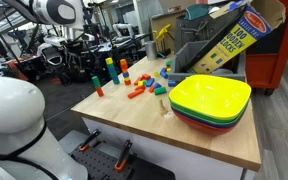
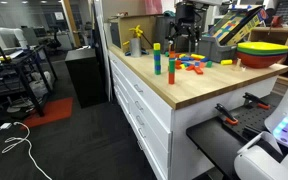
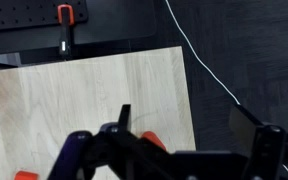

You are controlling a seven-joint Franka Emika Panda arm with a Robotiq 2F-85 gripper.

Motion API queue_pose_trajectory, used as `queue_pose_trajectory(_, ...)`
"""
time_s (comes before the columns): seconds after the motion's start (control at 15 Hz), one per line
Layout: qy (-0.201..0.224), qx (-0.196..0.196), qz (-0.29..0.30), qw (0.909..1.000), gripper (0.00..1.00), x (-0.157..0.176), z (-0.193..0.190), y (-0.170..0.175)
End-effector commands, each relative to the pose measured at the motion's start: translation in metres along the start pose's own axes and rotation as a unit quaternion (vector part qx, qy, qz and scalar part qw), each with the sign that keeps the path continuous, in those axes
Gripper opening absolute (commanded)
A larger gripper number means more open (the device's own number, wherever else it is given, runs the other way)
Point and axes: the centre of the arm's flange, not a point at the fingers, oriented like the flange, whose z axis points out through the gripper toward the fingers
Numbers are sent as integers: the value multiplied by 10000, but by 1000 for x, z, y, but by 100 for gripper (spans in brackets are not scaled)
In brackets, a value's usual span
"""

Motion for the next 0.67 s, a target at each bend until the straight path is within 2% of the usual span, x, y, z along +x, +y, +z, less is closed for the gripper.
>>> queue_pose_trajectory(0.0,0,0,0,10000,100,0,0,0)
queue_pose_trajectory(0.6,-11,-21,-55,10000,100,1,-2,2)
